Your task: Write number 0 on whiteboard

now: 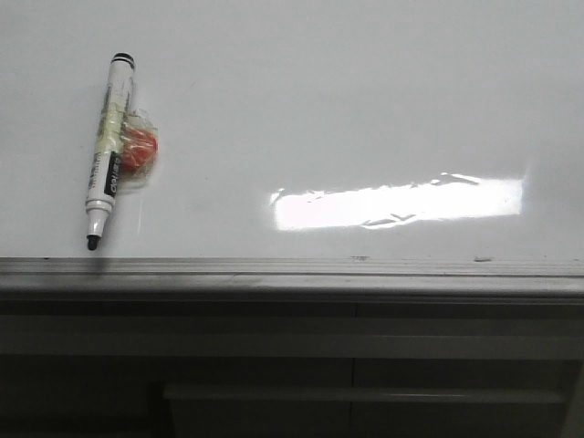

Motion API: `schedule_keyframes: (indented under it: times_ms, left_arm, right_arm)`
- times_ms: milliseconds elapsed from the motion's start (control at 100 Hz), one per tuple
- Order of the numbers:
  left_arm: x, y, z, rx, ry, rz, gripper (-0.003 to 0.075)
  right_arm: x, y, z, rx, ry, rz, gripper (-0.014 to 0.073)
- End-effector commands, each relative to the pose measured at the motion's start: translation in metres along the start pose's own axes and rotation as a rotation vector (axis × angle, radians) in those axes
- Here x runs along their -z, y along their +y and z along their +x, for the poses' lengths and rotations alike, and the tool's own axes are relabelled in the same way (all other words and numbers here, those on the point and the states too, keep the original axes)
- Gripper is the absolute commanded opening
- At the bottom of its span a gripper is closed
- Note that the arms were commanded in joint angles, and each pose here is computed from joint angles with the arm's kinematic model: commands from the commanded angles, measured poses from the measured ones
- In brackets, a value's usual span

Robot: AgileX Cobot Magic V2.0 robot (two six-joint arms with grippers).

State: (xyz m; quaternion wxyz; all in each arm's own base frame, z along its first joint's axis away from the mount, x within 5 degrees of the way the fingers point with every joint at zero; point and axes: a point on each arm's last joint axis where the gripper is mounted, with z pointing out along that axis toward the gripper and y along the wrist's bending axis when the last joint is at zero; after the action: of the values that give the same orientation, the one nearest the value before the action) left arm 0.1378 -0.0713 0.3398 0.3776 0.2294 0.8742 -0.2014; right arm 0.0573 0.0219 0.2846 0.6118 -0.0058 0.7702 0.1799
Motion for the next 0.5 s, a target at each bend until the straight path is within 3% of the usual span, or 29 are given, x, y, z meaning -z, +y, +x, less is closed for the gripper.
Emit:
schedule_keyframes:
  times_ms: [0, 140, 490]
  left_arm:
    - [-0.007, -0.006, -0.017, 0.087, -0.033, 0.036, 0.0379]
    - [-0.033, -0.010, -0.021, 0.211, 0.022, 0.053, 0.0379]
    - [-0.084, -0.018, -0.025, 0.215, 0.081, 0.080, 0.0379]
  right_arm:
    - [0.001, 0.002, -0.016, 0.018, -0.083, 0.003, 0.0423]
    - [0.001, 0.002, -0.016, 0.018, -0.079, 0.002, 0.0423]
    - [0.001, 0.002, -0.015, 0.018, -0.069, 0.001, 0.0423]
